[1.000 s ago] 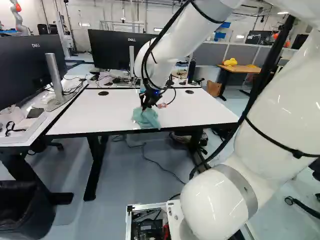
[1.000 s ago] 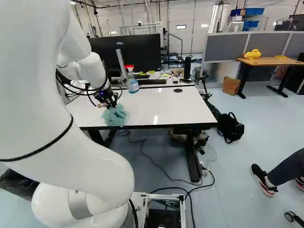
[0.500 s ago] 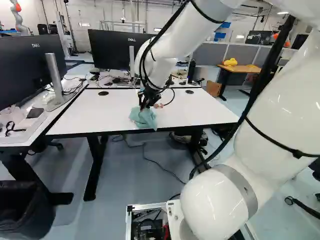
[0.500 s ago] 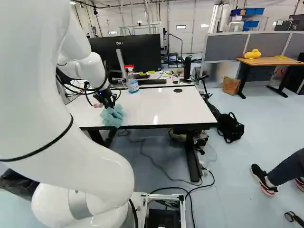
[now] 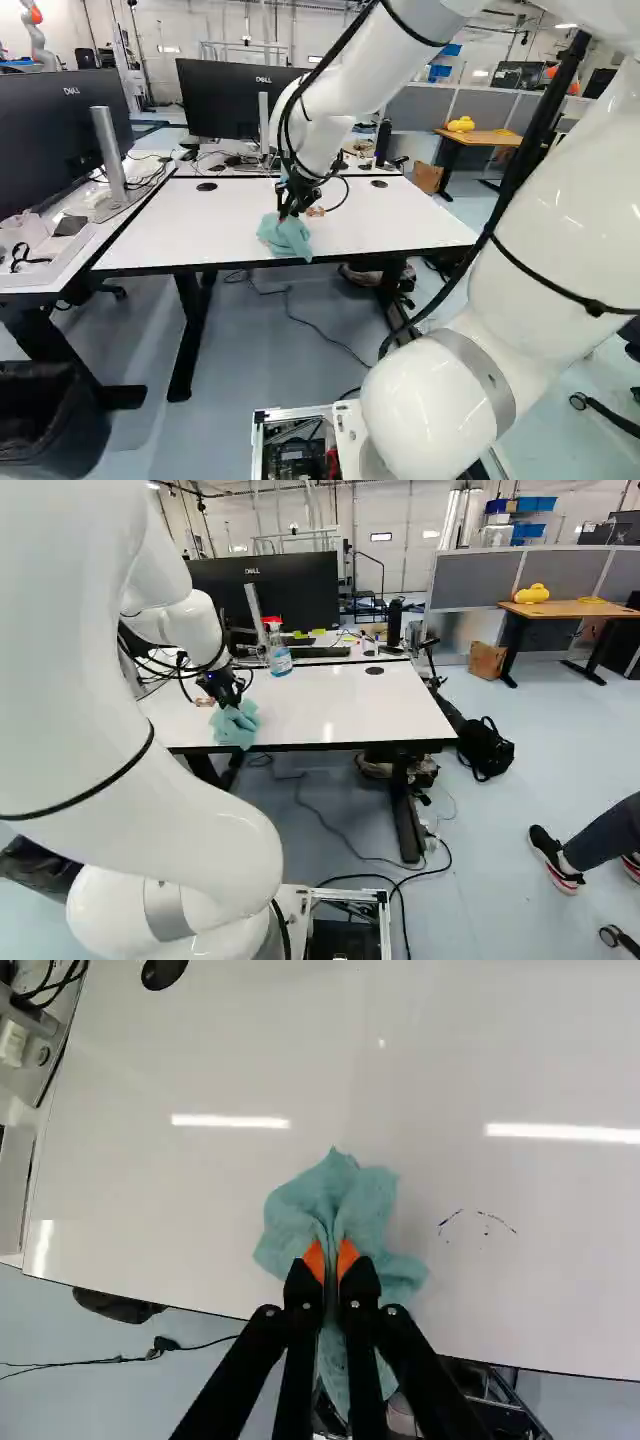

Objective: Clean the table with the green towel

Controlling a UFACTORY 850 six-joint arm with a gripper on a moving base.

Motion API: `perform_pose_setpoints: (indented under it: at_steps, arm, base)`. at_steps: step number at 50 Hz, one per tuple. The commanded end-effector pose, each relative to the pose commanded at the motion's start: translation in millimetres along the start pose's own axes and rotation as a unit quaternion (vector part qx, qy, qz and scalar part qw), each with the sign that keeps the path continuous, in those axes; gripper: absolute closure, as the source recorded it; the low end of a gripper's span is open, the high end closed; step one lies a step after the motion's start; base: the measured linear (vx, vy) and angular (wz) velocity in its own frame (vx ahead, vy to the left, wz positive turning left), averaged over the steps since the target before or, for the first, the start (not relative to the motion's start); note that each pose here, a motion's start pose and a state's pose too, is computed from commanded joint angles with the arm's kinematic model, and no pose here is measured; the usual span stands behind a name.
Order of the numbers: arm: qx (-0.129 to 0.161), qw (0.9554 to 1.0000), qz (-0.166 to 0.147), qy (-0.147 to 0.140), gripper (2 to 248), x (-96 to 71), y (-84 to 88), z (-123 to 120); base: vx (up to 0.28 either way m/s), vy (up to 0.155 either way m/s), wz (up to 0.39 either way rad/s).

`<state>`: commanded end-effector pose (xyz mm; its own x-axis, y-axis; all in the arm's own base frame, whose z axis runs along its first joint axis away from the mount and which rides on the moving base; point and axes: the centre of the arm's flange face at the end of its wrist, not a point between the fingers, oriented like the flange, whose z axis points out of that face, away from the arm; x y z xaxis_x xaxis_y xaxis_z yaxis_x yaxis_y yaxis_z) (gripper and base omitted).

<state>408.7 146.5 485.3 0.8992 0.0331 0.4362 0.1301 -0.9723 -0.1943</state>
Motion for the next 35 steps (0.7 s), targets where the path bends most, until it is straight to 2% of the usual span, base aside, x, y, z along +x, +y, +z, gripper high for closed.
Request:
perform_pose_setpoints:
  at_steps: [12,21,35]
  arm:
    - [-0.001,0.9999,0.006,0.013,215,4.3,5.1,-11]
    - [-0.005,0.9994,0.019,0.028,215,14.8,16.0,-21]
    - [-0.017,0.9984,0.043,0.033,215,27.7,38.3,-19]
  base:
    - [0.000,0.000,0.000]
    - [0.000,0.000,0.000]
    - [0.000,0.000,0.000]
